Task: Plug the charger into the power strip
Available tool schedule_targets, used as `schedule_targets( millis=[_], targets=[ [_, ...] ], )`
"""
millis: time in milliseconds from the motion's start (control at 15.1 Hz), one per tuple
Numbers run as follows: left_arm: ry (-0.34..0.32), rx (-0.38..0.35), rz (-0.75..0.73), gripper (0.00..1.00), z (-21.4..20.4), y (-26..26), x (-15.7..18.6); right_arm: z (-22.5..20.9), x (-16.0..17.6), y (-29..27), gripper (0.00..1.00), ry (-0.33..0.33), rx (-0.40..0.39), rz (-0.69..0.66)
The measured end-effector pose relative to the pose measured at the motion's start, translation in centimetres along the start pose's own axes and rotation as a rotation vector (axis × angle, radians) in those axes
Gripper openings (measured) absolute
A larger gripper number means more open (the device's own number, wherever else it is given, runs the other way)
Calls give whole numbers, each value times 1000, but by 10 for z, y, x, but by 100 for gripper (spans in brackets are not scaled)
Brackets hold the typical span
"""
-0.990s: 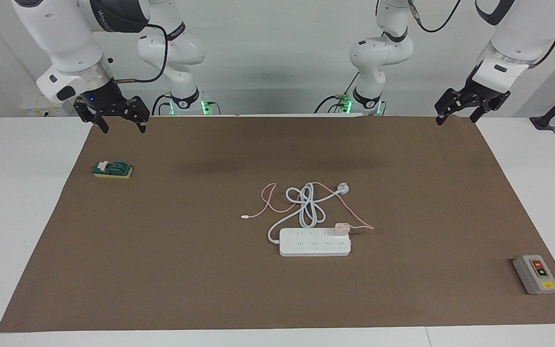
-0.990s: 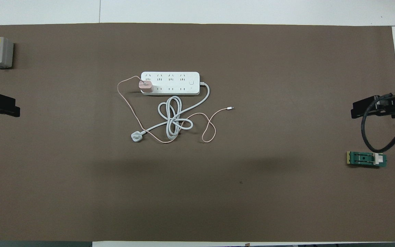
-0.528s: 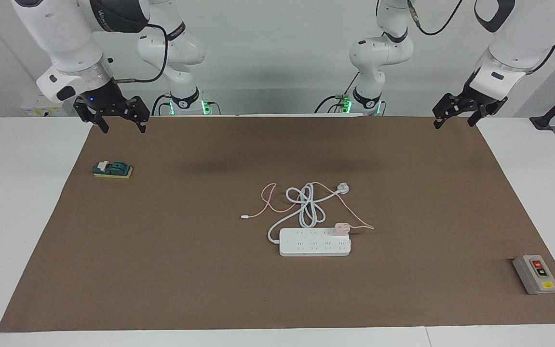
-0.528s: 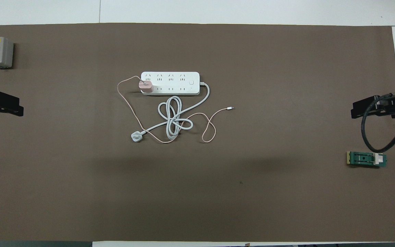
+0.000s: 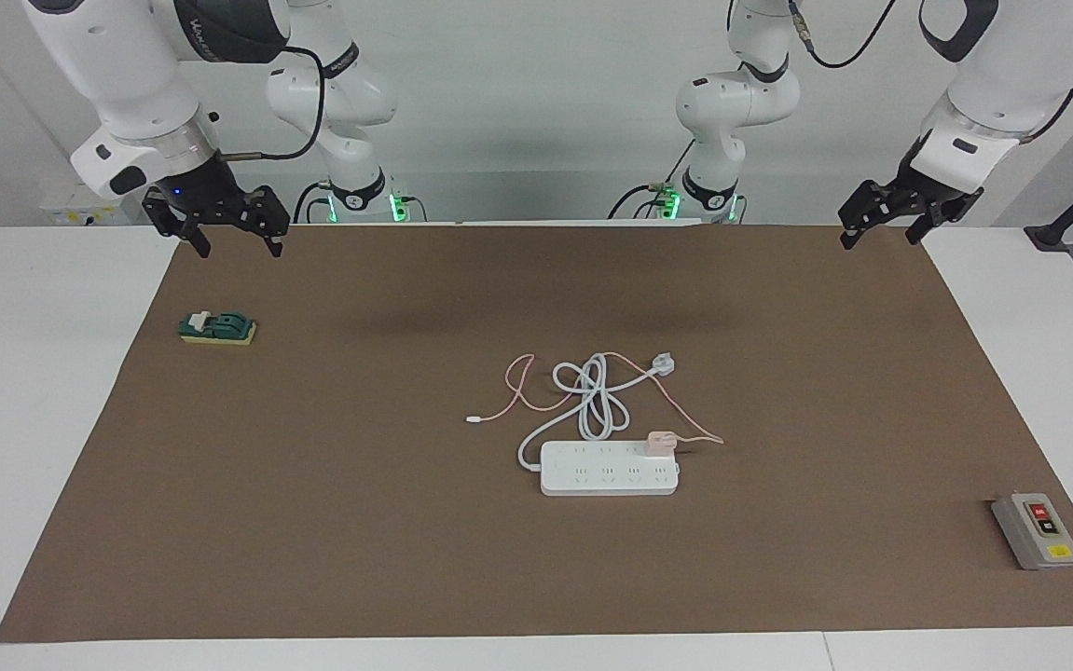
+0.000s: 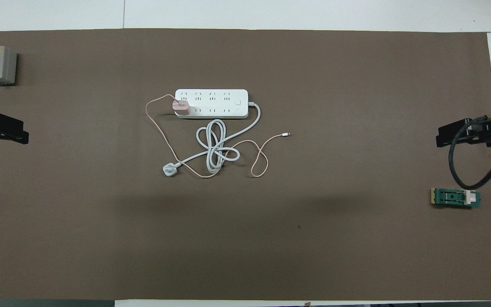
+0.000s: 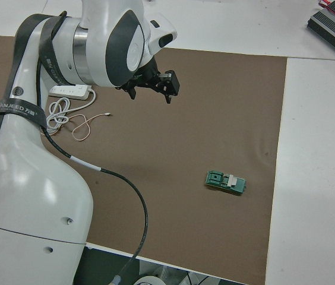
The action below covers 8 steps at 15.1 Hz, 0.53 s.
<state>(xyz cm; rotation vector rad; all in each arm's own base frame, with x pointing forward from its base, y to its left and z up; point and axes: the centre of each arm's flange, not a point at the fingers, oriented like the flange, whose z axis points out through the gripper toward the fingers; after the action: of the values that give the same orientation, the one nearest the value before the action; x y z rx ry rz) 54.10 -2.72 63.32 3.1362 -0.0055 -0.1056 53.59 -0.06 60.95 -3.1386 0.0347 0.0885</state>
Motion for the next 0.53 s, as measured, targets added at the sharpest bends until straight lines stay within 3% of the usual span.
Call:
schedule_targets(
  millis=[528],
  targets=[
    [2,1,1,100,-1,0,0,0,0,0,100,0,0,0]
  ],
)
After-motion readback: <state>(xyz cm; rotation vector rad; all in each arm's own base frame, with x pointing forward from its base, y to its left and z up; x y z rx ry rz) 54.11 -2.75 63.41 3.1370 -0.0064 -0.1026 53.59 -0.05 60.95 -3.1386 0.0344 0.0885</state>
